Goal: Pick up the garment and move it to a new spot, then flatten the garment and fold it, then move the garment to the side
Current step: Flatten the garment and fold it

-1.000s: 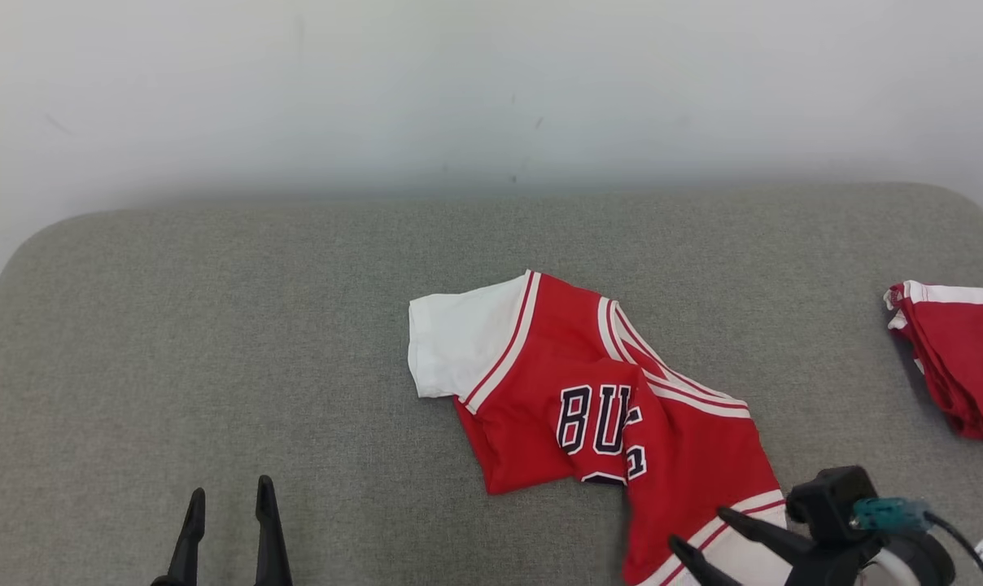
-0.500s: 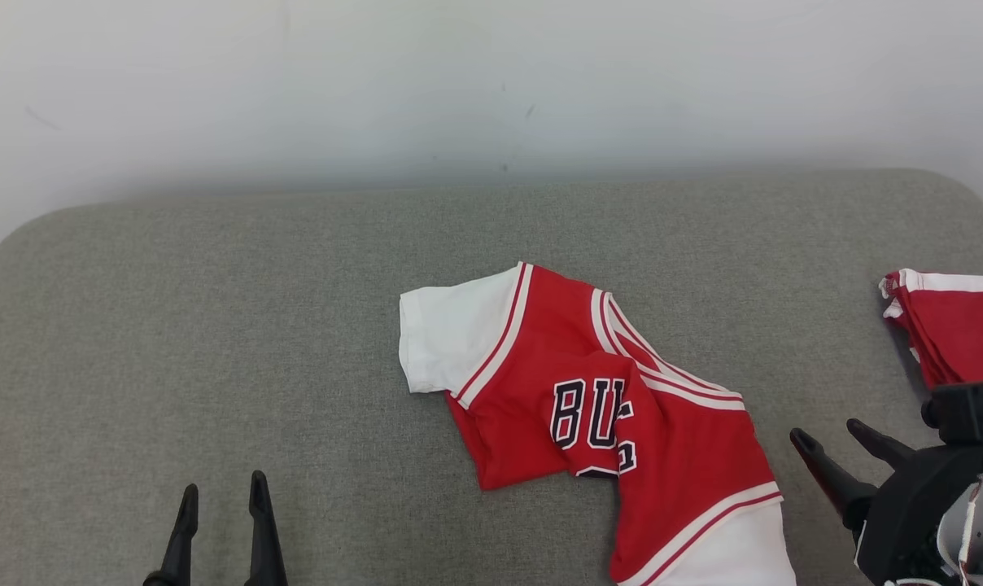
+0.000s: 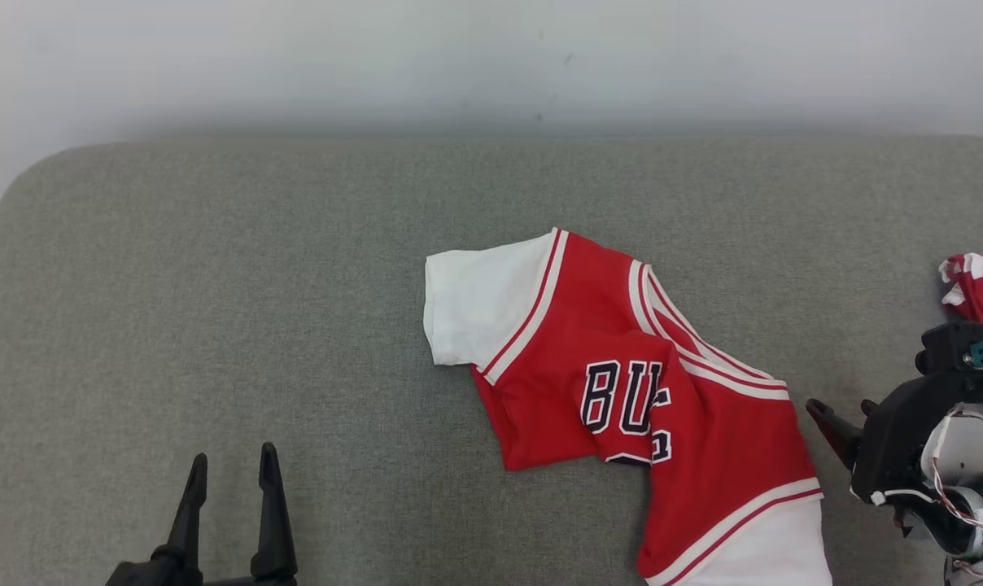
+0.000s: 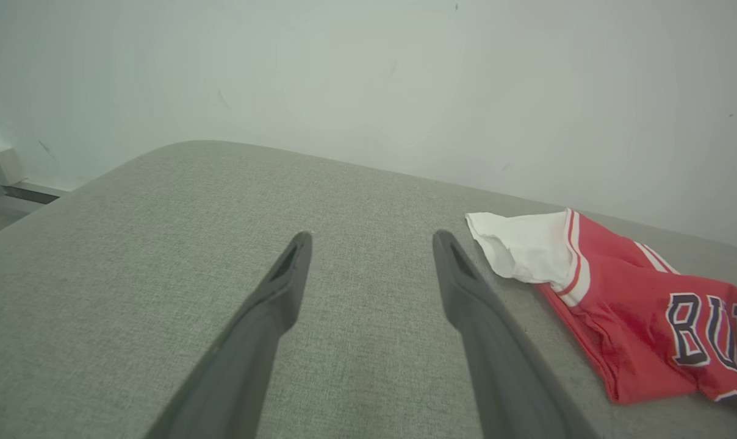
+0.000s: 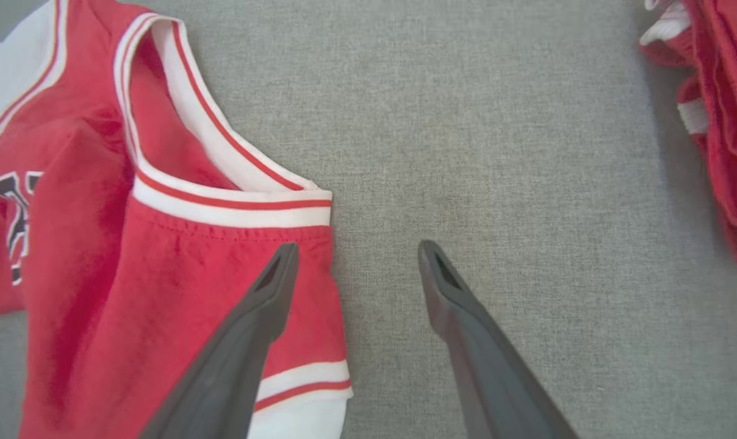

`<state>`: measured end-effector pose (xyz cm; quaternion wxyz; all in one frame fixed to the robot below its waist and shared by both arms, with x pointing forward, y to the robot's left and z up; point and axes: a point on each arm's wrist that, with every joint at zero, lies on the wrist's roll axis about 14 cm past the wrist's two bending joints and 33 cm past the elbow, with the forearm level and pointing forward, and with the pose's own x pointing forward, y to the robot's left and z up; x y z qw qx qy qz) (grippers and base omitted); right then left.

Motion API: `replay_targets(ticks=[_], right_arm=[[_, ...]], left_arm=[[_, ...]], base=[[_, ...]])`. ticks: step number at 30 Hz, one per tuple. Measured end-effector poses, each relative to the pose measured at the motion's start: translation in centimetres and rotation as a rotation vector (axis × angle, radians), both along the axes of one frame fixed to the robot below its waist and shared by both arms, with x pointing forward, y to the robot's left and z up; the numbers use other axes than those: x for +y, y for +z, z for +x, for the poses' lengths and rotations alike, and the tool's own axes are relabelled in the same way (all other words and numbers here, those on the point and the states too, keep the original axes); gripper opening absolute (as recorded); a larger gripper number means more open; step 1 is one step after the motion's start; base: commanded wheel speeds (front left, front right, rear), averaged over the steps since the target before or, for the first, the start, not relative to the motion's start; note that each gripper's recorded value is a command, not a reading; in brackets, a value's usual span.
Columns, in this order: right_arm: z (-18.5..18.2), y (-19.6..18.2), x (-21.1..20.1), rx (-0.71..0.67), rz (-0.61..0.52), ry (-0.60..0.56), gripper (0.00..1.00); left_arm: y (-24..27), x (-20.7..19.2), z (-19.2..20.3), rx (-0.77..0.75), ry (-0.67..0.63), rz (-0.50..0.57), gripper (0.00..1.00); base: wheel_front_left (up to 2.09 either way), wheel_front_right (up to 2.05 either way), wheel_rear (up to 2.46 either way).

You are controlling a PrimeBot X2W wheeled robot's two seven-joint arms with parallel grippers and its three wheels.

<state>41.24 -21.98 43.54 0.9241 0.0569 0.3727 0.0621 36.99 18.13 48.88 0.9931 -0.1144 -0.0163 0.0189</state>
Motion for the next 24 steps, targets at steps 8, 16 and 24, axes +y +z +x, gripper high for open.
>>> replay_targets(ticks=[8, 16, 24], right_arm=[[1.2, -4.2, 2.2, 0.144, -0.027, 0.076, 1.00], [2.0, -4.8, 3.5, 0.150, -0.059, 0.152, 0.00], [4.3, -0.3, 4.5, -0.036, -0.157, 0.253, 0.00]], left_arm=[[-0.9, 1.1, 0.3, 0.027, 0.032, 0.007, 1.00], [-1.2, 1.4, 0.5, 0.038, 0.043, 0.008, 1.00], [-0.6, 1.5, 0.2, 0.021, 0.052, 0.000, 1.00]], base=[[0.00, 0.00, 0.00], [0.00, 0.00, 0.00], [0.00, 0.00, 0.00]])
